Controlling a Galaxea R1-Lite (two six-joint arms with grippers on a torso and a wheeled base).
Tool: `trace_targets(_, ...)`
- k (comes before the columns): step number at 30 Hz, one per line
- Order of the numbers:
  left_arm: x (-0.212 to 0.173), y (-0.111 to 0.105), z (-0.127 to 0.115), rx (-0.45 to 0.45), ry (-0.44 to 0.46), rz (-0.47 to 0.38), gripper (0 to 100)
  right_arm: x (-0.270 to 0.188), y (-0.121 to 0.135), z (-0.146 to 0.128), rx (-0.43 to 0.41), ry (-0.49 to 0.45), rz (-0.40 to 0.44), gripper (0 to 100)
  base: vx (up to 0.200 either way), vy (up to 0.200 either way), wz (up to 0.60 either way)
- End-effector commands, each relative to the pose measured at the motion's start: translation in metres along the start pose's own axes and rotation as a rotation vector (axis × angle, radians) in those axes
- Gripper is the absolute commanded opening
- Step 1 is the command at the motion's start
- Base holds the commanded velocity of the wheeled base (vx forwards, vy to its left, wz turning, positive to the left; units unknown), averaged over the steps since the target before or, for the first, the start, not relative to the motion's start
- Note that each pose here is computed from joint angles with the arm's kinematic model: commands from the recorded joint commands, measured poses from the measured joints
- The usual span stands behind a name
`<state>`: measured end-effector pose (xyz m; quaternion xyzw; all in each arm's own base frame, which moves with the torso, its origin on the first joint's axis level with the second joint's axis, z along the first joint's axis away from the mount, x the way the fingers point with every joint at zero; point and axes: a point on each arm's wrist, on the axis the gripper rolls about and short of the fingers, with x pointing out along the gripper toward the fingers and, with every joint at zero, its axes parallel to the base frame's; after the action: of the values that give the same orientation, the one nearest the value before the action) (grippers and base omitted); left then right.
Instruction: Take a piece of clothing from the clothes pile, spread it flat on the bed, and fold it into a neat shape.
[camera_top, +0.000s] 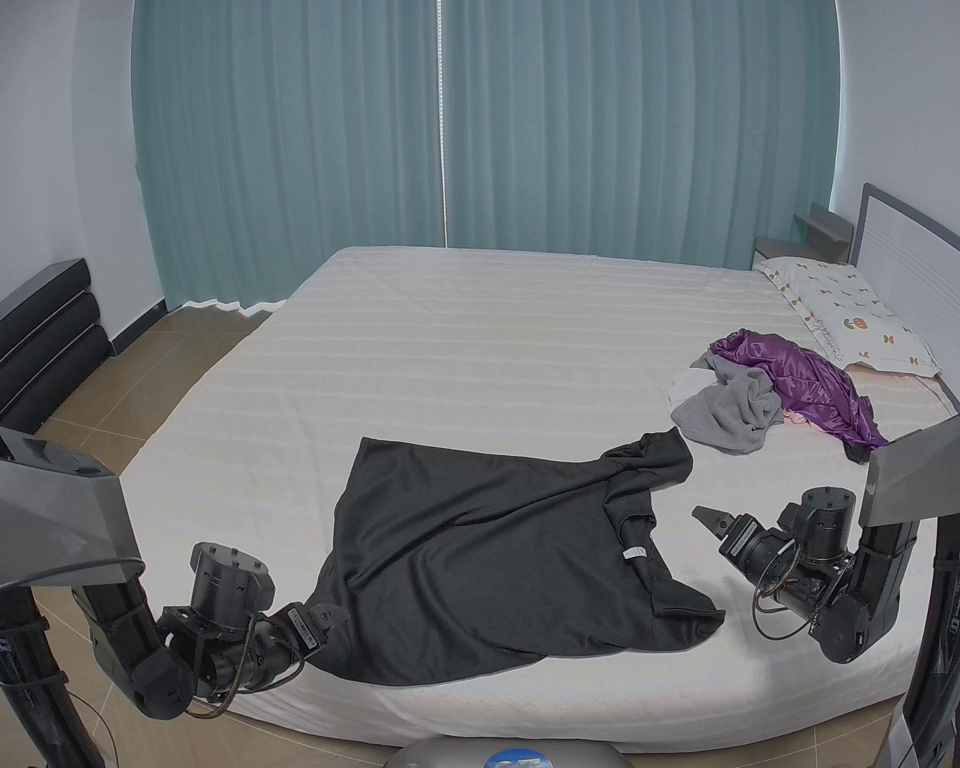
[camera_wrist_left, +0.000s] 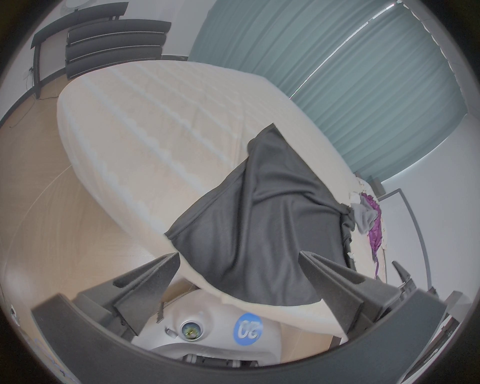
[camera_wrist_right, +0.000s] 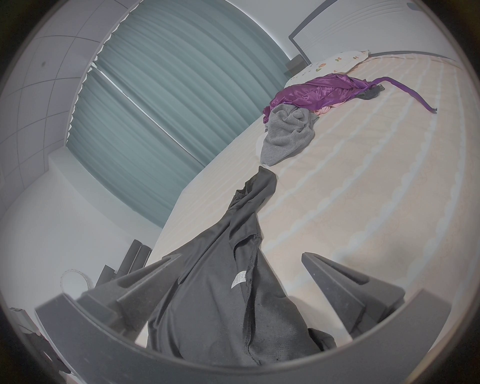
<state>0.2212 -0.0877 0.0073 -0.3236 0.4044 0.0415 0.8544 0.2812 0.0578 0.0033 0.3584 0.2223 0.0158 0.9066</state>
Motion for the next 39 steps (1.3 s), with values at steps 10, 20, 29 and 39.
trace_targets(10, 0.03, 0.038, -0.025, 0.104, -0.039, 0.134, 100, -0.001, -0.001, -0.003, 0.009, 0.013, -0.003, 100, 0.0, 0.0, 0.0)
trace_targets(20, 0.043, 0.038, -0.02, 0.09, -0.067, 0.125, 100, 0.0, -0.001, -0.004, 0.009, 0.016, -0.007, 100, 0.0, 0.0, 0.0)
trace_targets(29, 0.054, 0.037, -0.006, 0.077, -0.116, 0.115, 0, -0.001, -0.002, -0.005, 0.005, 0.022, -0.01, 100, 0.0, 0.0, 0.0)
trace_targets(39, 0.039, 0.041, 0.012, 0.031, -0.18, 0.117, 0, -0.009, -0.015, -0.02, -0.127, 0.116, -0.052, 100, 0.0, 0.0, 0.0)
